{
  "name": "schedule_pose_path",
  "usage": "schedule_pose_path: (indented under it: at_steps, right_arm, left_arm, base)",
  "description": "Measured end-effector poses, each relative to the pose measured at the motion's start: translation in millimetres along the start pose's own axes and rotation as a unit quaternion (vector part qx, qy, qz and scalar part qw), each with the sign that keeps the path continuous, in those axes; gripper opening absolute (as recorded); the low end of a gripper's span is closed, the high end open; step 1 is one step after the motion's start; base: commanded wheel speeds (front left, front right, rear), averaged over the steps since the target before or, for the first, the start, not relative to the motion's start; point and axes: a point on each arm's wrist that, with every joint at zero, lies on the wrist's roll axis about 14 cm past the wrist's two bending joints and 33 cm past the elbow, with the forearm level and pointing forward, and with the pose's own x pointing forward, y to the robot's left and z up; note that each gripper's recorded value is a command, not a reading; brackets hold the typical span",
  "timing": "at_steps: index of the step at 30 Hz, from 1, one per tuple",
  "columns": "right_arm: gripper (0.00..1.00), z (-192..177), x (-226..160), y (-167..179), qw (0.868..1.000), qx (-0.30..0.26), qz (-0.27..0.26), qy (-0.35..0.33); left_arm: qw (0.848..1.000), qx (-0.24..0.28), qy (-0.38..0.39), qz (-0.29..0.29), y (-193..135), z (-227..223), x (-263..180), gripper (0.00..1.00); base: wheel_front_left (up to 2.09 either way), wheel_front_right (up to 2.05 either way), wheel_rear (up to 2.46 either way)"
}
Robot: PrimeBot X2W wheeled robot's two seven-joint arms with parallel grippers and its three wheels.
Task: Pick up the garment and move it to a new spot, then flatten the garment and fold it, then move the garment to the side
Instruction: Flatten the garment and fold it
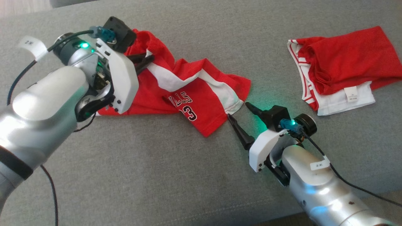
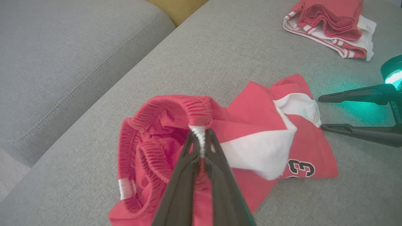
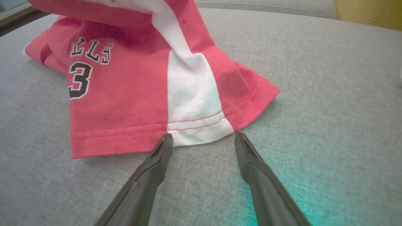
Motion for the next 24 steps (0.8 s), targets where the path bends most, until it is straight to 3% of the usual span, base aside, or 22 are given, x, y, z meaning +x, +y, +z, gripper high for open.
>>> schedule_pose_path:
  at_steps: [17,18,19,20,22,24]
  right_arm:
    - [1.0,1.4,15.7,2.3,1.0,-0.011,0.018,0.005]
    - [0.95,0.7,15.7,3.1,1.0,-0.011,0.02,0.006]
    - [0.8,0.3,15.7,4.1,1.0,-0.011,0.022,0.007]
    - [0.49,0.3,15.8,4.8,1.0,-0.011,0.023,0.007]
    - [0.34,0.5,16.0,5.6,1.0,-0.013,0.025,0.009]
    - [0.0,0.8,15.7,6.5,0.999,-0.015,0.027,0.01]
  left_arm:
    - [1.0,-0.011,0.0,-0.002,1.1,-8.0,3.3,0.0]
    - [1.0,-0.011,0.0,-0.002,1.4,-7.9,3.1,0.0]
    - [1.0,-0.011,-0.001,-0.001,1.6,-7.8,2.8,0.0]
    - [1.0,-0.011,-0.001,-0.001,1.8,-7.6,2.5,0.0]
    - [1.0,-0.011,-0.001,0.0,2.1,-7.1,1.7,0.0]
    - [1.0,-0.01,-0.001,0.003,3.1,-6.5,0.7,0.0]
  base:
    - [0.0,0.0,0.0]
    - [0.0,0.0,0.0]
    - [0.0,0.0,0.0]
    - [0.0,0.0,0.0]
    - [0.0,0.0,0.0]
    - [0.0,0.0,0.0]
